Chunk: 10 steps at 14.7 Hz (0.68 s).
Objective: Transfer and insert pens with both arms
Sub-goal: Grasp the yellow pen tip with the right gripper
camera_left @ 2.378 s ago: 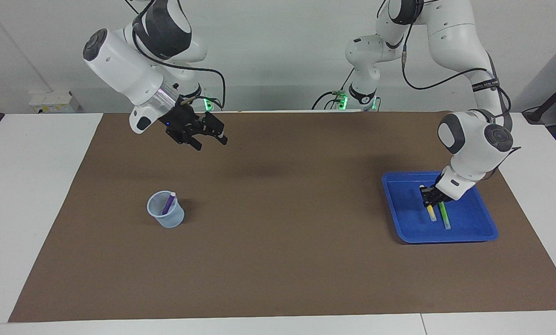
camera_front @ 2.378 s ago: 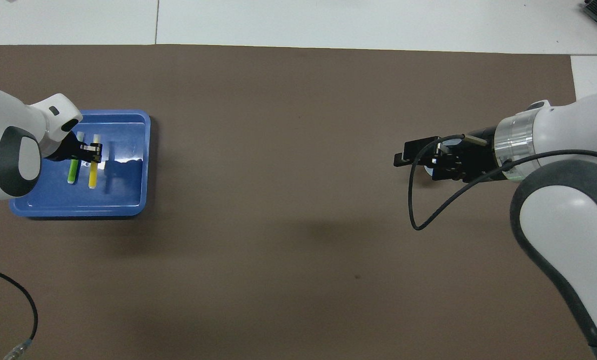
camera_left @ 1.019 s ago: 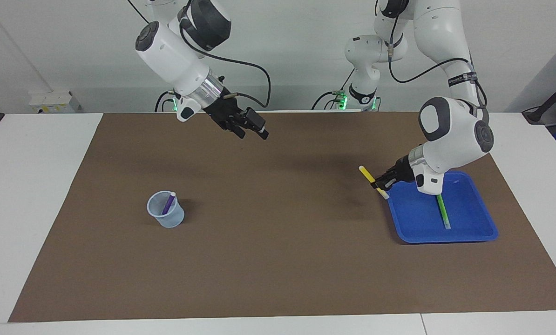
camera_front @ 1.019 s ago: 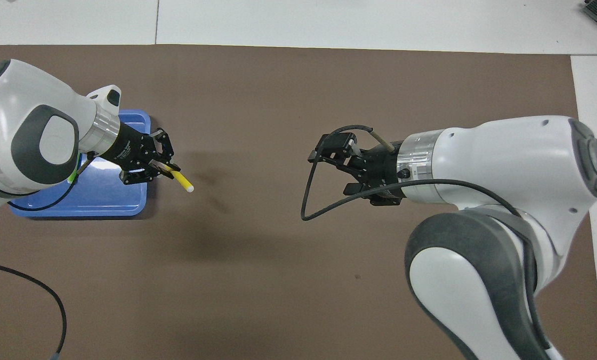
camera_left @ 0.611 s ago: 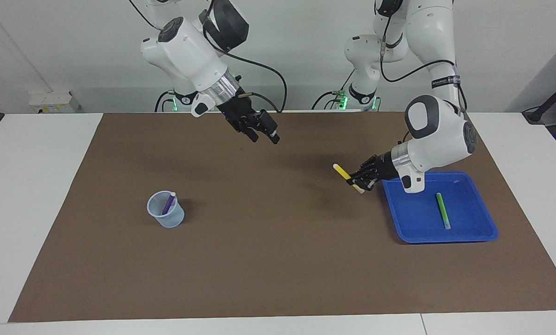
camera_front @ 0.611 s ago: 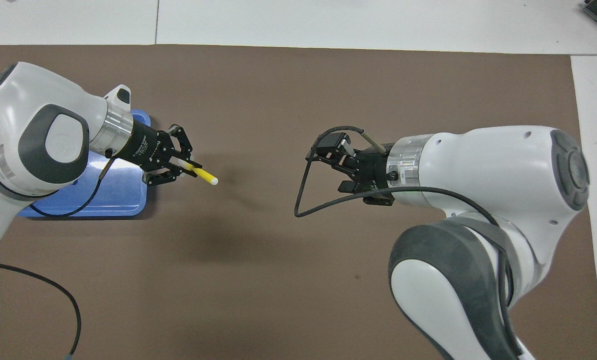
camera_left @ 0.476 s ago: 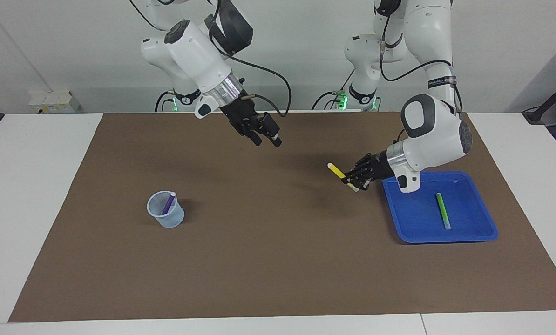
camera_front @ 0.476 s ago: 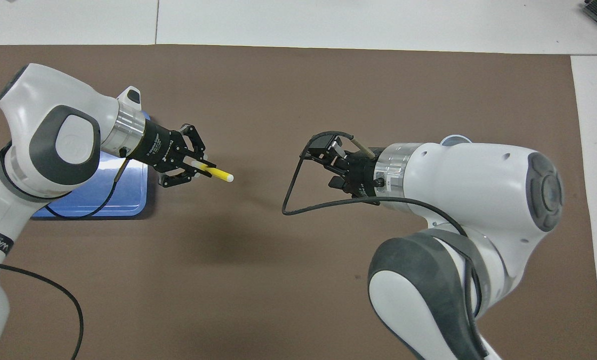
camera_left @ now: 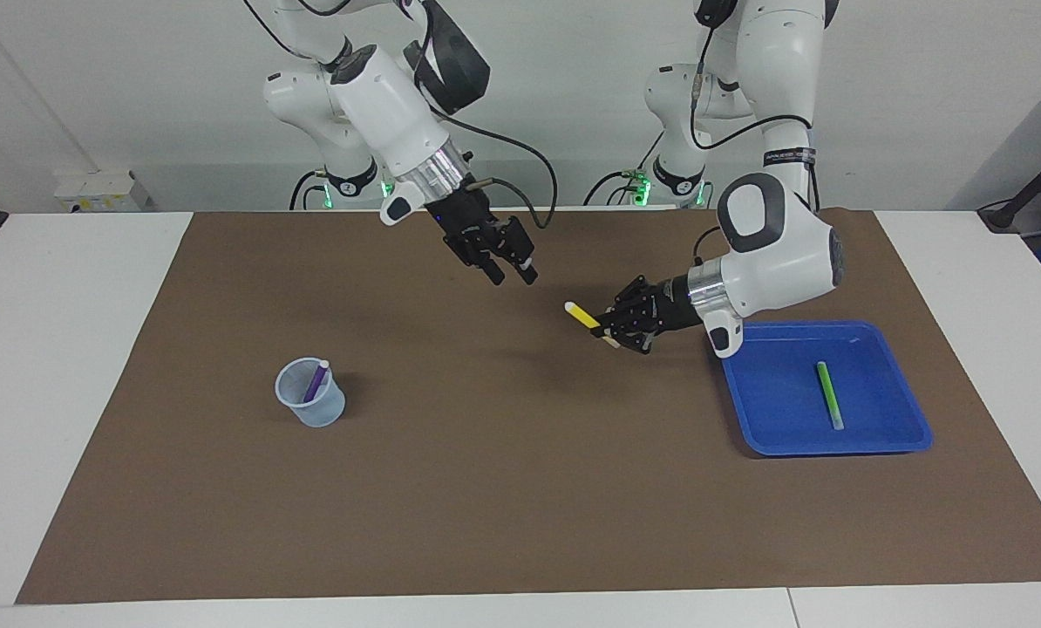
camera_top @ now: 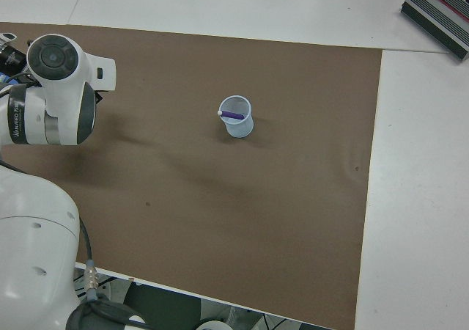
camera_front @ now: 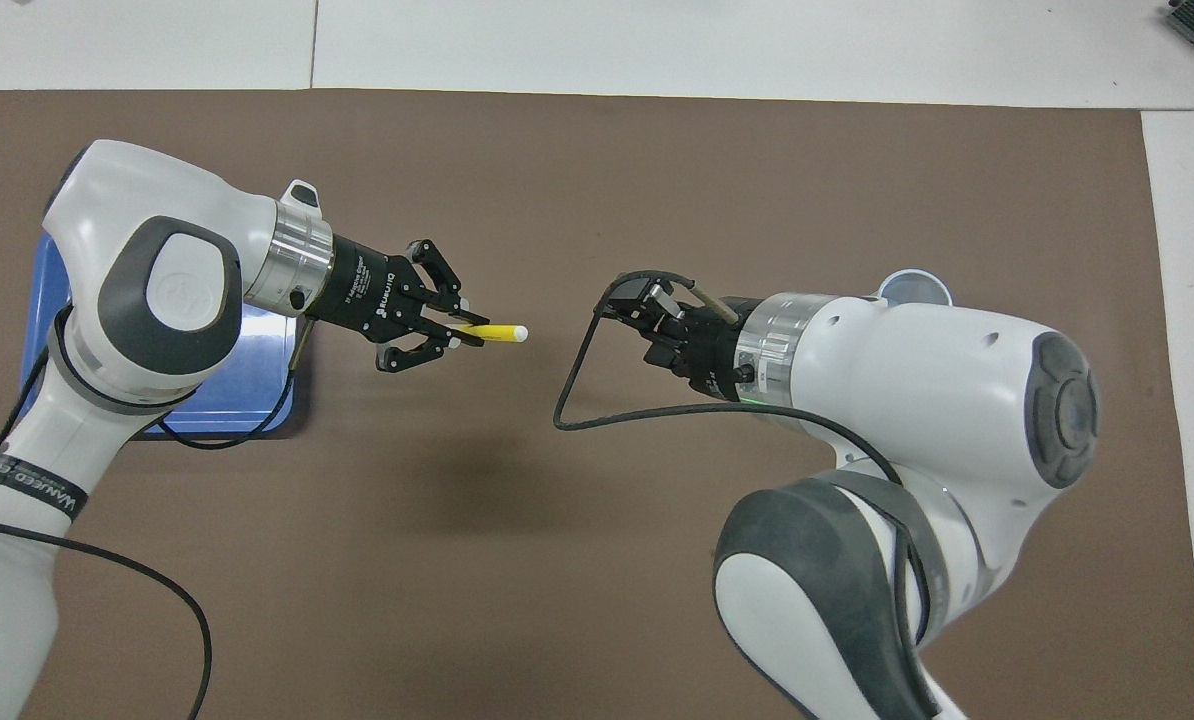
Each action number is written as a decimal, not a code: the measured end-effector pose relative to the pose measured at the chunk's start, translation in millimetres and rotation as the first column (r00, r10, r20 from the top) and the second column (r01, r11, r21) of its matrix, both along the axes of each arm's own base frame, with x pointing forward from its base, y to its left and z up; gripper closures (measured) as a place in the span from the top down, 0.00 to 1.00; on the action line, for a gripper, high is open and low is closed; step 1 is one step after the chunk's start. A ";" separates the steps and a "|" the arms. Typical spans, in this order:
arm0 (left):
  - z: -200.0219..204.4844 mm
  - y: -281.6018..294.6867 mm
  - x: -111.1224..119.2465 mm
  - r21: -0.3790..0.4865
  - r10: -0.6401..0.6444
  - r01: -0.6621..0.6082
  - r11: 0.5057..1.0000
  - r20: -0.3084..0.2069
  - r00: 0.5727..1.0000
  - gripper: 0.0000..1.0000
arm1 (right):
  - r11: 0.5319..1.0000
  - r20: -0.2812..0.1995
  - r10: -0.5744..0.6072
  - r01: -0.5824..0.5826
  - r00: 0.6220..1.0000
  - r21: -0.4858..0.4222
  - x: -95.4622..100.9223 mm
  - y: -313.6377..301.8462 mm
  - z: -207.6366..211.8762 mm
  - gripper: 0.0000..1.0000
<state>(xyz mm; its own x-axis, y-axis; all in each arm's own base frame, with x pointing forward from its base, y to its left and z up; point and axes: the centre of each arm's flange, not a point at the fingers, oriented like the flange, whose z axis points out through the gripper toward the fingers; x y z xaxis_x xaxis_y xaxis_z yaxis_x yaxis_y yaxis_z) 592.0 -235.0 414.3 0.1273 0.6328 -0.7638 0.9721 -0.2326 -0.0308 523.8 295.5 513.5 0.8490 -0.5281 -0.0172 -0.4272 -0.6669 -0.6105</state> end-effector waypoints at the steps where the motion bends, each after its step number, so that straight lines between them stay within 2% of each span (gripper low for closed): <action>1: 0.7 -8.2 -1.8 -0.001 0.010 -0.010 1.000 -0.006 1.000 0.17 | 1.000 0.012 0.020 -0.020 1.000 -0.011 1.0 1.9 -5.2 0.73; 7: 3.9 -36.6 -10.7 -0.027 0.028 -0.029 0.999 -0.039 0.999 0.17 | 0.992 0.048 0.117 -0.114 0.992 -0.061 6.6 2.4 -22.8 0.69; 10: 5.2 -44.9 -14.2 -0.035 0.018 -0.020 0.999 -0.041 0.999 0.17 | 0.990 0.045 0.130 -0.127 0.990 -0.066 6.8 5.0 -27.9 0.64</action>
